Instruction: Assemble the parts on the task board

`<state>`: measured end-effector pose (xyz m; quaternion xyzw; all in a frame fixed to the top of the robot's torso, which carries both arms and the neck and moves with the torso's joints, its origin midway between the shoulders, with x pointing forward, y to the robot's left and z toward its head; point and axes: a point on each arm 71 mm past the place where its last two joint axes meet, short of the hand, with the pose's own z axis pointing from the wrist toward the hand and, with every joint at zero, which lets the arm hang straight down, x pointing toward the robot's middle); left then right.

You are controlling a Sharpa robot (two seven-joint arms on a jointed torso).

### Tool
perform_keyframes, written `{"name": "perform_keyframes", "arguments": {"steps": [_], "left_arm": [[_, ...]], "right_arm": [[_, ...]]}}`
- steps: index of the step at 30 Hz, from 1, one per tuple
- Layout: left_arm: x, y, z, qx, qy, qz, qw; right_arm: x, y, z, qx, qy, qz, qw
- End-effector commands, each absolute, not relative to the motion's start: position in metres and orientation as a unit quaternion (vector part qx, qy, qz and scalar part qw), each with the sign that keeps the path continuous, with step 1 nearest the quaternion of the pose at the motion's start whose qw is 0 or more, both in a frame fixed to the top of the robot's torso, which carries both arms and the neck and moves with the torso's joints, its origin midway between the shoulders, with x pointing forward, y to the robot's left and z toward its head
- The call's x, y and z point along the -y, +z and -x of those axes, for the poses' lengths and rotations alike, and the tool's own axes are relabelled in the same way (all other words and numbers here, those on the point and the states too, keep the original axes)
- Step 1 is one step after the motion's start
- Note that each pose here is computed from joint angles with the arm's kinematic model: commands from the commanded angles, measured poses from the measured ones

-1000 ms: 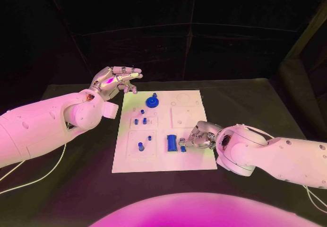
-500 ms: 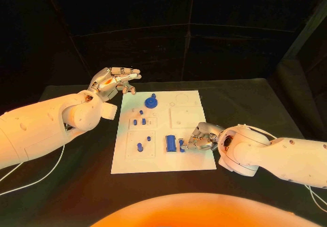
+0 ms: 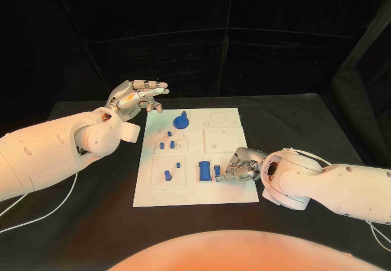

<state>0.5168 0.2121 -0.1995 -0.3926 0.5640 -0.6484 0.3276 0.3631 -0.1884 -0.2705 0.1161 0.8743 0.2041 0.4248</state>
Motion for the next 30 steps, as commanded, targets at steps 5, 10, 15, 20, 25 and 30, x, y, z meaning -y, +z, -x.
{"name": "perform_keyframes", "arguments": {"steps": [5, 10, 15, 20, 25, 30], "left_arm": [[-0.2116, -0.1984, -0.5171, -0.563, -0.651, 0.390, 0.326], [-0.2115, -0.1985, -0.5173, -0.563, -0.651, 0.390, 0.326], [-0.2116, -0.1986, -0.5174, -0.563, -0.651, 0.390, 0.326], [-0.2115, -0.1986, -0.5175, -0.564, -0.651, 0.390, 0.325], [-0.2118, -0.1987, -0.5174, -0.564, -0.651, 0.390, 0.326], [-0.2118, -0.1987, -0.5173, -0.564, -0.651, 0.390, 0.325]], "right_arm": [[0.1891, -0.2725, -0.3652, -0.877, 0.196, -0.115, 0.423], [0.1898, -0.2727, -0.3668, -0.875, 0.195, -0.120, 0.427], [0.1905, -0.2728, -0.3678, -0.873, 0.195, -0.123, 0.430], [0.1914, -0.2727, -0.3687, -0.871, 0.193, -0.123, 0.434], [0.1900, -0.2725, -0.3689, -0.870, 0.195, -0.121, 0.436], [0.1904, -0.2703, -0.3696, -0.861, 0.208, -0.129, 0.445]]}}
